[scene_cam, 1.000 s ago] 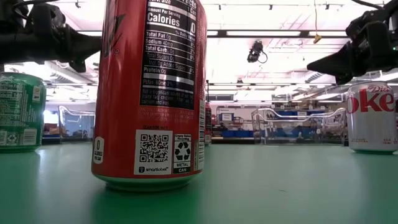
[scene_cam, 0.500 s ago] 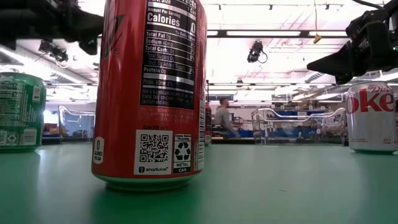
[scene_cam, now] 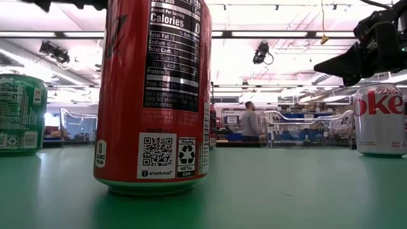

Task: Sort soda cans
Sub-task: Put the left green soda can into the top left transparent bin

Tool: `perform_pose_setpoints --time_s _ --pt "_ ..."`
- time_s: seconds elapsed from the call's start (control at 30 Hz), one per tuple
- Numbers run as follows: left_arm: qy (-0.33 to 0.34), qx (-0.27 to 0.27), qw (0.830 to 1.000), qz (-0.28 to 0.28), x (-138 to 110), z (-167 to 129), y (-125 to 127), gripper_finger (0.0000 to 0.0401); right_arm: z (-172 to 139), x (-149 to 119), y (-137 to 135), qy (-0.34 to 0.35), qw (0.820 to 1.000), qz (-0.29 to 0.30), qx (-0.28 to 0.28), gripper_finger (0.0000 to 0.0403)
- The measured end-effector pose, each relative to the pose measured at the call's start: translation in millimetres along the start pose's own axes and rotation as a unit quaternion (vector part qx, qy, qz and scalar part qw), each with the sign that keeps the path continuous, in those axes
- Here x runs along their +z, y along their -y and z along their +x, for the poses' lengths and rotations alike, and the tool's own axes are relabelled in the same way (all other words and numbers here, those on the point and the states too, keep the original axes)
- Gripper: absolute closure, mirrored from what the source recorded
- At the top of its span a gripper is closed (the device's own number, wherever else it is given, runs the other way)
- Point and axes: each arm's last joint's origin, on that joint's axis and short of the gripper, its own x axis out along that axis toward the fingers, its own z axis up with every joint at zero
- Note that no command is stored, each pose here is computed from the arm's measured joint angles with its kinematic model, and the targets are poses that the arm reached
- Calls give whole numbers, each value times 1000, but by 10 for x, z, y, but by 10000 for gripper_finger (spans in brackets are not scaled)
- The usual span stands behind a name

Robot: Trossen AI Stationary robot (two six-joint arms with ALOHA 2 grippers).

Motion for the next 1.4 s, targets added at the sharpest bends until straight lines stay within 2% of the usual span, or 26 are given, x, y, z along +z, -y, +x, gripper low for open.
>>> perform_pose_setpoints --time_s 0.13,0.3,0.43,0.6,0.73,0.87,0.97,1.23,1.33,1.4 --pt "-86 39 996 1 125 102 -10 386 0 0 0 0 1000 0 0 402" --pt "-168 32 985 -21 307 189 12 386 0 0 0 0 1000 0 0 402" --pt "-241 42 967 -73 403 214 20 386 0 0 0 0 1000 0 0 402" --pt "-308 70 936 -155 458 240 39 385 0 1 0 0 1000 0 0 402" --pt "-376 91 895 -223 401 270 61 370 0 2 0 0 1000 0 0 402" --pt "-447 118 831 -311 277 302 81 337 0 0 0 0 1000 0 0 402" --pt "-493 135 784 -353 182 333 116 306 0 1 0 0 1000 0 0 402" --pt "-567 156 721 -367 6 456 251 228 0 7 0 4 1000 1 0 402" --pt "-594 163 703 -355 -49 470 318 204 0 7 0 4 1000 1 0 402" --pt "-620 182 683 -340 -87 437 368 191 0 7 -1 4 1000 1 0 402"
